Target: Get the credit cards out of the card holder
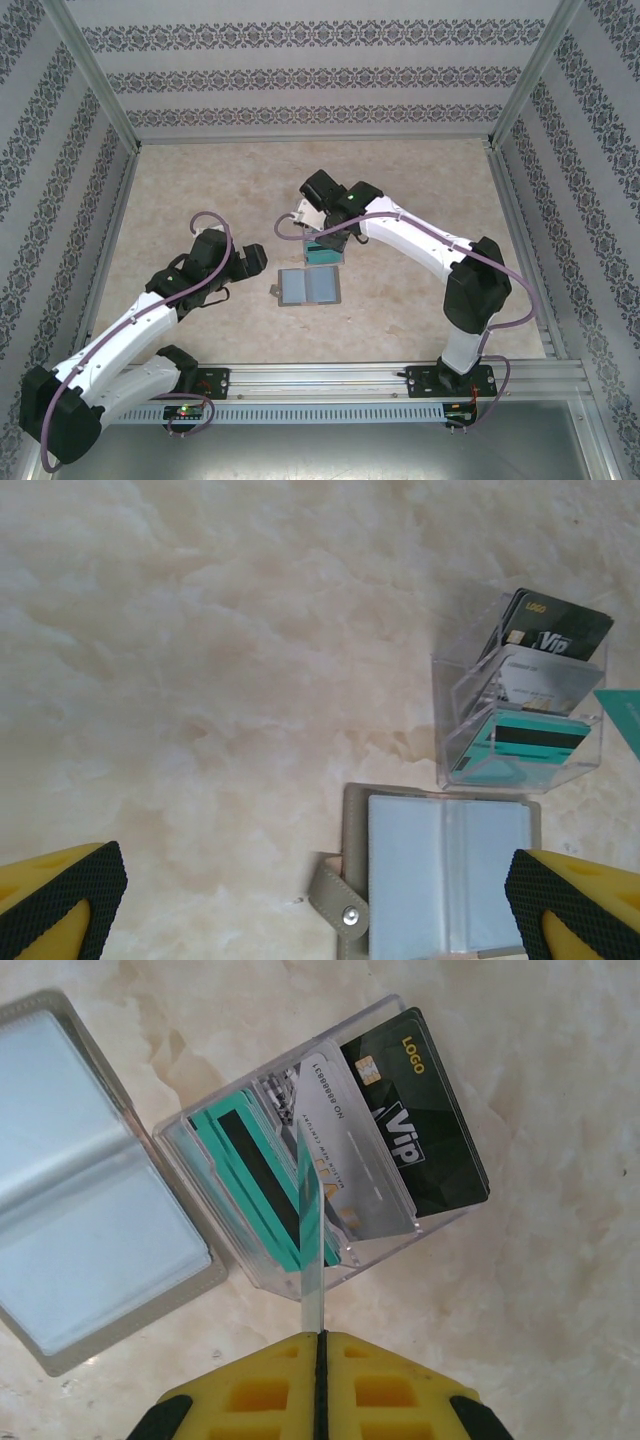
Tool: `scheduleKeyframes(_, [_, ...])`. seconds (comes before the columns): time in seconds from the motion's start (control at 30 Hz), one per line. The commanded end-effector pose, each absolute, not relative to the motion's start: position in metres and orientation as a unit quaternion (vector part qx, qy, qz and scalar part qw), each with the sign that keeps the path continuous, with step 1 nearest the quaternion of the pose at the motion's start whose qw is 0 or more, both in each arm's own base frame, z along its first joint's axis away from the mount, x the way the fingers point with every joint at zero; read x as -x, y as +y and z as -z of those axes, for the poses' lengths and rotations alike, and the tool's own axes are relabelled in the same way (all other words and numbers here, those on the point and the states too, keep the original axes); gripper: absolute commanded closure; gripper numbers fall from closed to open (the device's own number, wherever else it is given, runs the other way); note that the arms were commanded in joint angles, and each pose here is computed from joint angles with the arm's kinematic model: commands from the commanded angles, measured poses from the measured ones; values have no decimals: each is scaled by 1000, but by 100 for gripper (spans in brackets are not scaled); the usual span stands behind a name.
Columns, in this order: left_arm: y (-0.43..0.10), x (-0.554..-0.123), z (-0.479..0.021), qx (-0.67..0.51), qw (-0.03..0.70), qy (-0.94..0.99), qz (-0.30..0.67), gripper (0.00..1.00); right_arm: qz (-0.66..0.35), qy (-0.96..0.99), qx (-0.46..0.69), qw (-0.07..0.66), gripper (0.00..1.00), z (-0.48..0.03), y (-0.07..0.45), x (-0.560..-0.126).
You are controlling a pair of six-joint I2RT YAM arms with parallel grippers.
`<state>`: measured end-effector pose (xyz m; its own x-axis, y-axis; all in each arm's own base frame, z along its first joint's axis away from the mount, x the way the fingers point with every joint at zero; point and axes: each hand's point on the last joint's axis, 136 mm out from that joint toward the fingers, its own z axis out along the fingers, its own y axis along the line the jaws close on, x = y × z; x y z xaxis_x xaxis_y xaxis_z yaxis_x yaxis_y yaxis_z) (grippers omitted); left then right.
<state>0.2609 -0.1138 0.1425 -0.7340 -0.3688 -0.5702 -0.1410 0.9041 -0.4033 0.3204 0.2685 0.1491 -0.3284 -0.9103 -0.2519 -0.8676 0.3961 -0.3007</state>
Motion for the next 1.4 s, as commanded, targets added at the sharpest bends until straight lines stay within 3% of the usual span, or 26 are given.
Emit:
scheduleKeyframes(0.0, [-102, -257, -137, 157, 334, 917, 149, 0, 95, 785, 584, 182, 100, -138, 267, -321])
scheduleKeyframes(0.23, [-102, -255, -135, 157, 330, 919, 148, 0, 136, 757, 612, 183, 100, -123, 274, -321])
scheduleKeyframes(1.13, [-99, -251, -131, 163, 325, 920, 146, 0, 140, 759, 618, 152, 100, -85, 277, -317])
scheduleKeyframes(1.27, [-99, -251, -130, 163, 324, 920, 146, 0, 149, 770, 600, 158, 71, -87, 275, -328])
scheduleKeyframes(1.37, [-99, -251, -130, 163, 324, 920, 146, 0, 150, 779, 587, 162, 66, -89, 273, -334])
